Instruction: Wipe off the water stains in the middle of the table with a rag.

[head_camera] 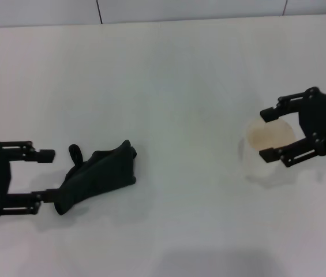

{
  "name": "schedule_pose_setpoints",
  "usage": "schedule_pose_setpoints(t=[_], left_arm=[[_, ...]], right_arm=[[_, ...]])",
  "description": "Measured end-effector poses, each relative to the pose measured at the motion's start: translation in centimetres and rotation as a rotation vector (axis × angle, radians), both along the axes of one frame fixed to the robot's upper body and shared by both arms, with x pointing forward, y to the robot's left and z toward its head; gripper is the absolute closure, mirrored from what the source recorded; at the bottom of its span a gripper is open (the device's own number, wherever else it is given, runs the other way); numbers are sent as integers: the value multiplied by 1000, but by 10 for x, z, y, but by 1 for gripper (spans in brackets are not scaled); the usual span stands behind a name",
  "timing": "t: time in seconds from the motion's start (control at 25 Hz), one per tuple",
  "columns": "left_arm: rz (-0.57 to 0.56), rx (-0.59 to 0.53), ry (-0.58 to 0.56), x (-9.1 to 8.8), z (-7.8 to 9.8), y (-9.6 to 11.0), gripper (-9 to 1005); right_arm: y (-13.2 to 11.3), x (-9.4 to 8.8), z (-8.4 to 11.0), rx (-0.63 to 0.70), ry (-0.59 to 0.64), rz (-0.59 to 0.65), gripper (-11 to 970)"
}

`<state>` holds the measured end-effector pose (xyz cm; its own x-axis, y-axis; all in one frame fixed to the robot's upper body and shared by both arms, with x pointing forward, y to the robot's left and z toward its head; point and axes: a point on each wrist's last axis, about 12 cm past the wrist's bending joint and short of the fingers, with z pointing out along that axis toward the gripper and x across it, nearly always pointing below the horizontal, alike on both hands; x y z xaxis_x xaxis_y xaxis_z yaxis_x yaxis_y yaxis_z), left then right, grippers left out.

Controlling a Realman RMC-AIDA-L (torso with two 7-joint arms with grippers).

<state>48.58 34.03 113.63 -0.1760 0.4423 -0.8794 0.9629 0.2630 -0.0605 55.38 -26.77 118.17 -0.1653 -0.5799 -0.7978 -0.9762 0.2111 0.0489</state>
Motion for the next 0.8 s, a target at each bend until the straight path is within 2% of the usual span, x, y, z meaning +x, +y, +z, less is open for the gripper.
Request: schedule_pose_setpoints(t=[0.24,0.8], left_arm=[[14,-30,-20,-5,5,13,313],[3,-31,-32,-4,7,12,316]], right_arm=[[-10,-1,5,16,-1,-26,117],[-17,-3,7,-14,-2,-70,118]])
